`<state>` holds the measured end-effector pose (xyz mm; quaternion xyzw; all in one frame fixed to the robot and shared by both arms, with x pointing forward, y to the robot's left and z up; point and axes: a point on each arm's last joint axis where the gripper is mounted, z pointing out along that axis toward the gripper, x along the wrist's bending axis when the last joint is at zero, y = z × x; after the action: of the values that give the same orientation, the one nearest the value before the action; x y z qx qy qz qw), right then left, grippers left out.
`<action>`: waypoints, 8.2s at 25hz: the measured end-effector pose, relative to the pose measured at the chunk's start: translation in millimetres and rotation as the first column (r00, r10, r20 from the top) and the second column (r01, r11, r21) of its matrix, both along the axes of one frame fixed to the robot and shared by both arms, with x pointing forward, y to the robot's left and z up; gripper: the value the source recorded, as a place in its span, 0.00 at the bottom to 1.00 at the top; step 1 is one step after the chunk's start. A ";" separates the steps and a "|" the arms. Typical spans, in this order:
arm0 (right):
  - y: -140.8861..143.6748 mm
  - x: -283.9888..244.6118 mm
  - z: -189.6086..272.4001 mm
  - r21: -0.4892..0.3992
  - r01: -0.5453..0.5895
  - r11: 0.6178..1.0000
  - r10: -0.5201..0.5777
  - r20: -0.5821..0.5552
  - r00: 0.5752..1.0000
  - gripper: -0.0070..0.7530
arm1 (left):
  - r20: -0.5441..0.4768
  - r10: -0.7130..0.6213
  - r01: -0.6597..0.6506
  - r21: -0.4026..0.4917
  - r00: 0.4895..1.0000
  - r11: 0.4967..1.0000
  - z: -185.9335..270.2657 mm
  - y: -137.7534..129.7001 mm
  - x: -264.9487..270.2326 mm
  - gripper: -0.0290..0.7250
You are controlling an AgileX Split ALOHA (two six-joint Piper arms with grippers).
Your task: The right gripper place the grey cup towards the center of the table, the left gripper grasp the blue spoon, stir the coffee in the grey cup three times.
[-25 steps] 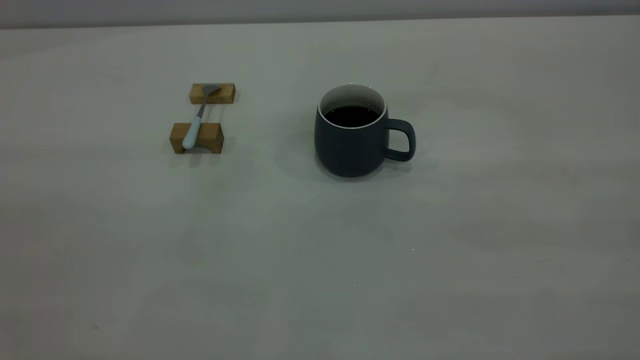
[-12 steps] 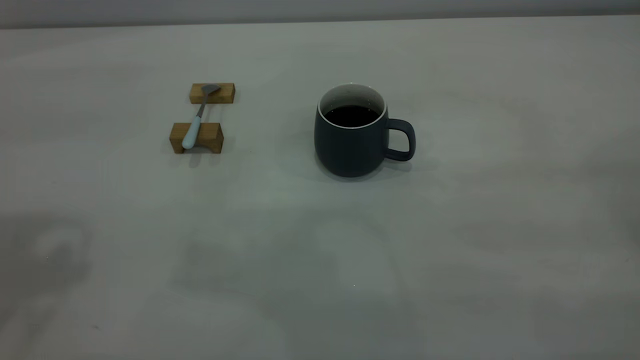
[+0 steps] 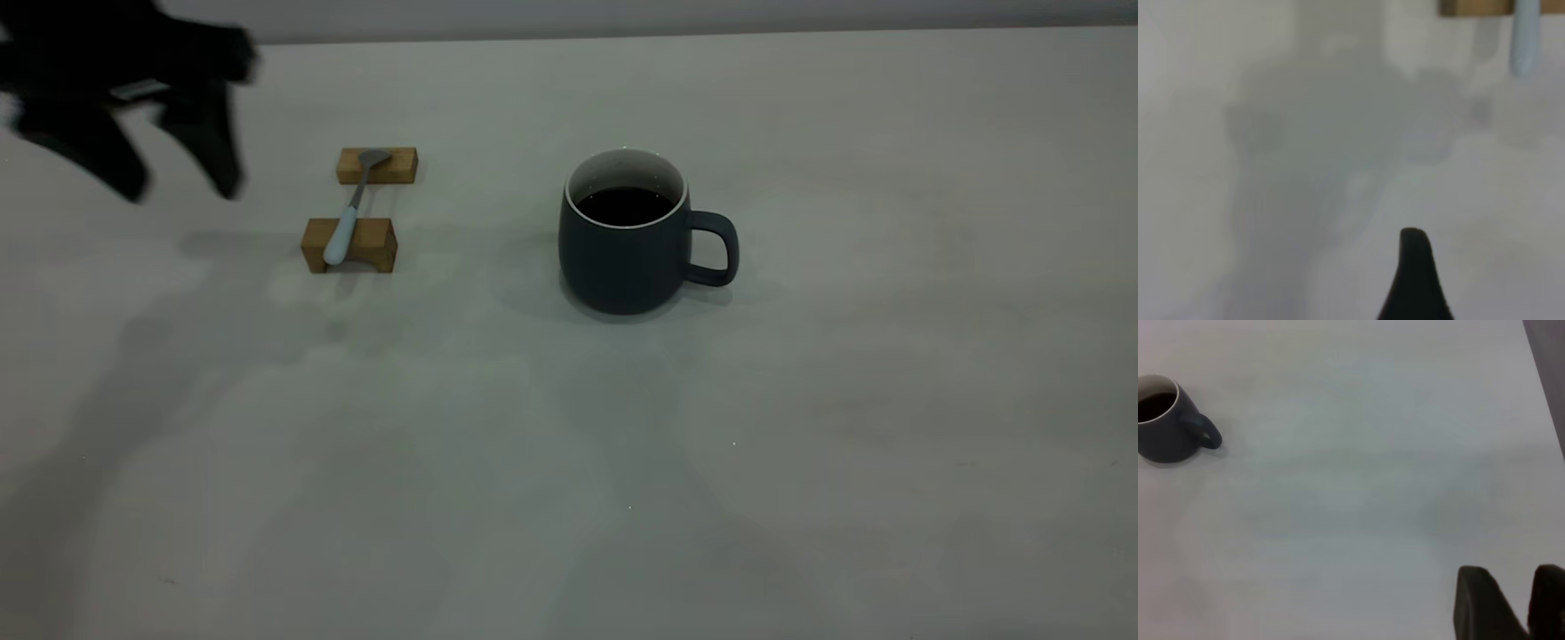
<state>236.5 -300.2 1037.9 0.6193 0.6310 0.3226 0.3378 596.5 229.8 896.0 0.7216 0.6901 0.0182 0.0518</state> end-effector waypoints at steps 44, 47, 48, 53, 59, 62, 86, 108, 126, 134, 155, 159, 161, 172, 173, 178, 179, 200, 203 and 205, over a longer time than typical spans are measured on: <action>0.0 0.0 0.0 0.001 0.001 1.000 -0.001 0.000 1.000 0.32 | -0.512 0.522 -0.692 -0.220 0.682 0.688 63.2 -93.0 66.4 0.27; 0.0 0.0 0.0 0.001 0.001 1.000 -0.001 0.000 1.000 0.32 | -0.680 0.522 -0.825 -0.229 0.515 0.516 74.3 -108.4 66.3 0.27; 0.0 0.0 0.0 0.000 0.000 1.000 0.000 0.000 1.000 0.32 | -0.722 0.517 -0.858 -0.212 0.460 0.468 76.3 -111.7 66.5 0.27; 0.0 0.0 0.0 0.001 0.001 1.000 -0.001 0.000 1.000 0.32 | -0.858 0.443 -0.938 -0.114 0.259 0.327 71.1 -129.2 68.8 0.27; 0.0 0.0 0.0 0.001 0.001 1.000 -0.001 0.000 1.000 0.32 | -0.944 0.324 -0.964 0.022 0.068 0.266 25.5 -154.1 71.6 0.27; 0.0 0.0 0.0 0.001 0.001 1.000 -0.001 0.000 1.000 0.32 | -0.954 0.296 -0.964 0.040 0.041 0.262 3.8 -156.2 73.5 0.27; 0.0 0.0 0.0 0.001 0.001 1.000 -0.001 0.000 1.000 0.32 | -0.946 0.325 -0.953 0.104 -0.007 0.284 -60.2 -162.0 67.9 0.27; 0.0 0.0 0.0 0.001 0.001 1.000 -0.001 0.000 1.000 0.32 | -0.892 0.436 -0.946 0.034 0.117 0.323 -46.7 -147.3 84.1 0.27; 0.0 0.0 0.0 0.001 0.001 1.000 -0.001 0.000 1.000 0.32 | -0.886 0.443 -0.929 0.045 0.133 0.367 -53.3 -156.9 82.8 0.27; 0.0 0.0 0.0 0.002 0.001 1.000 -0.001 0.000 1.000 0.32 | -0.861 0.472 -0.917 0.017 0.189 0.399 -53.4 -150.4 84.5 0.27; 0.0 0.0 0.0 0.001 0.001 1.000 -0.001 0.000 1.000 0.32 | -0.047 0.586 -0.588 -0.084 0.809 0.804 72.8 -87.9 108.5 0.71; 0.0 0.0 0.0 0.002 0.001 1.000 -0.001 0.000 1.000 0.32 | 0.174 0.189 -0.188 -0.021 0.966 0.982 138.1 -76.2 97.9 0.71; 0.0 0.0 0.0 0.002 0.001 1.000 -0.001 0.000 1.000 0.32 | 0.236 -0.061 0.055 0.032 0.970 0.998 165.5 -73.5 89.1 0.71; 0.0 0.0 0.0 0.002 0.001 1.000 -0.001 0.000 1.000 0.32 | 0.097 -0.156 0.132 0.217 0.983 0.967 190.0 -6.3 -37.5 0.71; 0.0 0.0 0.0 0.002 0.001 1.000 -0.001 0.000 1.000 0.32 | 0.082 -0.157 0.135 0.222 0.984 0.966 189.0 -1.0 -54.5 0.71; 0.0 0.0 0.0 0.002 0.001 1.000 -0.001 0.000 1.000 0.32 | -0.006 -0.155 0.152 0.240 0.988 0.959 167.5 23.7 -134.7 0.71; 0.0 0.0 0.0 0.002 0.001 1.000 -0.001 0.000 1.000 0.32 | -0.006 -0.152 0.149 0.239 0.988 0.959 165.5 28.7 -150.0 0.71; 0.1 0.0 0.0 0.002 0.000 1.000 0.000 0.000 1.000 0.32 | 0.627 0.113 -0.156 0.014 0.771 0.988 143.0 80.1 -359.0 0.71; 0.1 0.0 0.0 0.002 0.000 1.000 0.000 0.000 1.000 0.32 | 0.663 0.113 -0.155 0.005 0.740 0.988 139.3 80.3 -364.3 0.71; 0.1 0.0 0.0 0.002 0.000 1.000 0.000 0.000 1.000 0.32 | 0.685 0.114 -0.155 -0.001 0.720 0.988 138.2 80.4 -368.5 0.71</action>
<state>236.5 -300.2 1037.9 0.6197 0.6307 0.3231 0.3374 228.0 310.2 1034.3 0.6135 0.6724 0.3053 0.2798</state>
